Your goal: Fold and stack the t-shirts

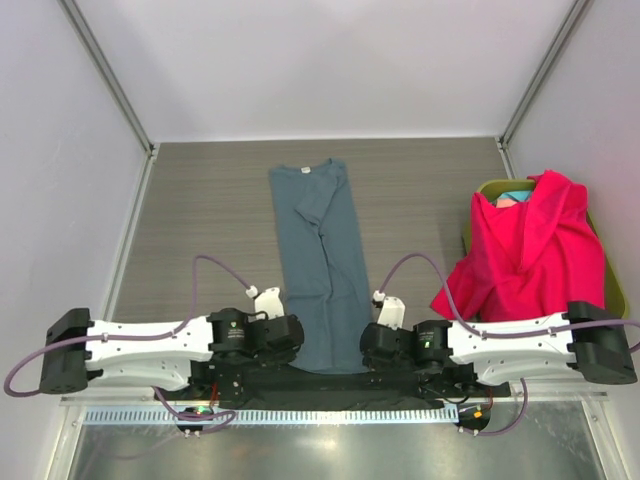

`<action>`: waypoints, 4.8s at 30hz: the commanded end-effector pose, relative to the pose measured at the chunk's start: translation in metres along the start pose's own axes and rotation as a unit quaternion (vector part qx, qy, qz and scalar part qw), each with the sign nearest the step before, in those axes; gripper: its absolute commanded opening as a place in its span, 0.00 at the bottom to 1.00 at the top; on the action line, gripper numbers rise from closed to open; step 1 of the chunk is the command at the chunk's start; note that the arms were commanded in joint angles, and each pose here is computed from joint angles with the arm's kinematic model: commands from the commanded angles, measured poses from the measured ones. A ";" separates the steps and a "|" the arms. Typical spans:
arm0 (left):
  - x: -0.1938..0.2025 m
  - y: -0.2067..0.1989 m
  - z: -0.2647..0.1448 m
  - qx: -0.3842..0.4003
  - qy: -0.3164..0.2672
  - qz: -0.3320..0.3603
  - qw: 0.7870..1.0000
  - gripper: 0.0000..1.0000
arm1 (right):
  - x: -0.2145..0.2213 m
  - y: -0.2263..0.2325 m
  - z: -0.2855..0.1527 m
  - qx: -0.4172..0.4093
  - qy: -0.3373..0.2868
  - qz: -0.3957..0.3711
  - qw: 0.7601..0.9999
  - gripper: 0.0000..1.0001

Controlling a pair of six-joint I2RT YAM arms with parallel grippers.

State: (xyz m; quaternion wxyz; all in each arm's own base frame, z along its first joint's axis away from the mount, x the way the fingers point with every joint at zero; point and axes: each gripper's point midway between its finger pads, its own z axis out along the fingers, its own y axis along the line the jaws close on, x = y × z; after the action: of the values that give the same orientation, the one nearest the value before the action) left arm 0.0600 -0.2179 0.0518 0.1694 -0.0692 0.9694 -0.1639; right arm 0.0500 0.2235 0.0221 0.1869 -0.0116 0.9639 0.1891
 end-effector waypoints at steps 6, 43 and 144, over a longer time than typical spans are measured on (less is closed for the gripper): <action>-0.007 -0.019 -0.060 0.000 -0.058 -0.005 0.998 0.00 | -0.015 0.048 -0.044 -0.034 -0.022 -0.032 0.999 0.01; -0.344 -0.023 0.022 -0.032 -0.087 -0.035 0.995 0.00 | -0.354 0.027 0.041 0.087 -0.092 -0.064 0.990 0.01; -0.160 0.022 0.085 0.071 -0.023 -0.101 0.992 0.00 | -0.165 -0.030 0.076 -0.128 0.007 0.046 0.991 0.02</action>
State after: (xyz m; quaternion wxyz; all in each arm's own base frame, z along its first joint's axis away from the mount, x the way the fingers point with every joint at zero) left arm 0.2450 -0.1932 0.0200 0.1828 -0.1625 0.9348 -0.2576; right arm 0.2530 0.2287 0.0177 0.1933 0.0054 0.9169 0.3491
